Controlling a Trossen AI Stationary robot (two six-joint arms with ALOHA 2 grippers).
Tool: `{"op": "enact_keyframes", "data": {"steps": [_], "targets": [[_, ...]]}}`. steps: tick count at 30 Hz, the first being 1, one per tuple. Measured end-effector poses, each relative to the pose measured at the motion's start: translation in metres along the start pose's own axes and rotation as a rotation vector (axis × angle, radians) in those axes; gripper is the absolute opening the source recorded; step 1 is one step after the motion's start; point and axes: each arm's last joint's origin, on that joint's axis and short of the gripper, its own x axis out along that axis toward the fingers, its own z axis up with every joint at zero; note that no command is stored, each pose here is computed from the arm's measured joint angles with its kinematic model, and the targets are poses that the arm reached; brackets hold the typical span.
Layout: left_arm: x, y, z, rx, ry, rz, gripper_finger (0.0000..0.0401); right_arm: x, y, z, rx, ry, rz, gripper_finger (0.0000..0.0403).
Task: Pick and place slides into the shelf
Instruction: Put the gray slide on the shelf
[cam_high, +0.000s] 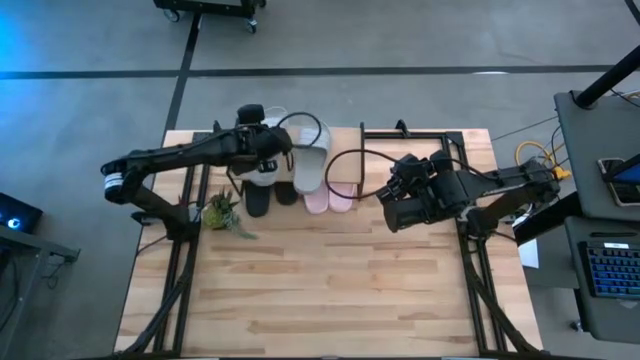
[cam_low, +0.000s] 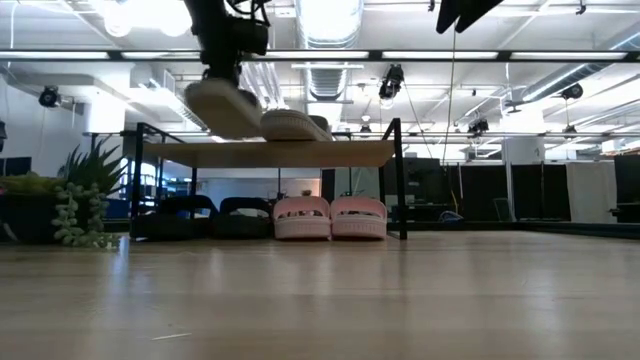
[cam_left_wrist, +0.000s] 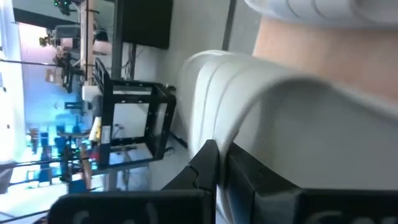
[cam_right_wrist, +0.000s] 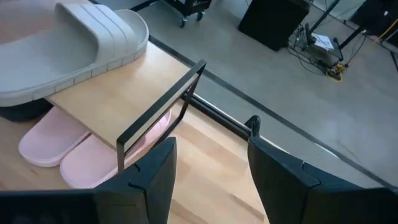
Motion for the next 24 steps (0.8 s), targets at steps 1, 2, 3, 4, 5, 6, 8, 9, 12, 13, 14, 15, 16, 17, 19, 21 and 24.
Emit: {"op": "enact_keyframes", "data": {"steps": [1, 2, 3, 4, 5, 6, 8, 9, 12, 13, 14, 15, 16, 17, 19, 21, 24], "targets": [[0.002, 0.001, 0.001, -0.014, -0.008, -0.001, 0.0, 0.0, 0.0, 0.0, 0.004, 0.0, 0.0, 0.0189], [0.004, 0.003, 0.003, -0.023, -0.023, -0.007, 0.0, 0.0, 0.0, 0.0, 0.007, 0.0, 0.0, 0.0189], [0.007, 0.004, 0.006, -0.031, -0.044, -0.015, 0.0, 0.0, 0.0, 0.0, 0.007, 0.0, 0.0, 0.0189], [0.01, 0.004, 0.01, -0.035, -0.065, -0.016, 0.0, 0.0, 0.0, 0.0, 0.007, 0.0, 0.0, 0.0189], [0.013, 0.003, 0.013, -0.03, -0.076, -0.013, 0.0, 0.0, 0.0, 0.0, 0.007, 0.0, 0.0, 0.0189], [0.016, 0.002, 0.015, -0.018, -0.077, -0.008, 0.0, 0.0, 0.0, 0.0, 0.007, 0.0, 0.0, 0.0189], [0.023, -0.001, 0.016, 0.004, -0.053, -0.013, 0.0, 0.0, 0.0, 0.0, 0.007, 0.0, 0.001, 0.0189], [0.026, -0.004, 0.016, 0.019, -0.038, -0.018, 0.0, 0.0, 0.0, 0.0, 0.008, 0.001, 0.001, 0.0189], [0.032, -0.009, 0.017, 0.041, -0.014, -0.028, 0.0, 0.0, 0.0, 0.0, 0.02, 0.007, 0.004, 0.0189], [0.033, -0.01, 0.018, 0.038, -0.016, -0.027, 0.0, 0.0, 0.0, 0.0, 0.022, 0.007, 0.004, 0.0189], [0.033, -0.01, 0.019, 0.034, -0.022, -0.032, 0.0, 0.0, 0.0, 0.0, 0.022, 0.007, 0.004, 0.0189], [0.034, -0.01, 0.02, 0.028, -0.029, -0.042, 0.0, 0.0, 0.0, 0.0, 0.022, 0.007, 0.004, 0.0189], [0.035, -0.012, 0.021, 0.027, -0.037, -0.058, 0.0, 0.0, 0.0, 0.0, 0.021, 0.007, 0.004, 0.0189], [0.037, -0.013, 0.022, 0.027, -0.04, -0.07, 0.0, 0.0, 0.0, 0.0, 0.019, 0.007, 0.004, 0.0189], [0.039, -0.016, 0.023, 0.011, -0.046, -0.094, 0.0, 0.0, 0.0, 0.0, 0.009, 0.007, 0.004, 0.0189], [0.039, -0.018, 0.022, 0.0, -0.042, -0.124, 0.0, 0.0, 0.0, 0.0, 0.002, 0.007, 0.004, 0.0189], [0.039, -0.02, 0.02, -0.008, -0.027, -0.14, 0.0, 0.0, 0.001, 0.0, 0.0, 0.007, 0.003, 0.0189]]}}
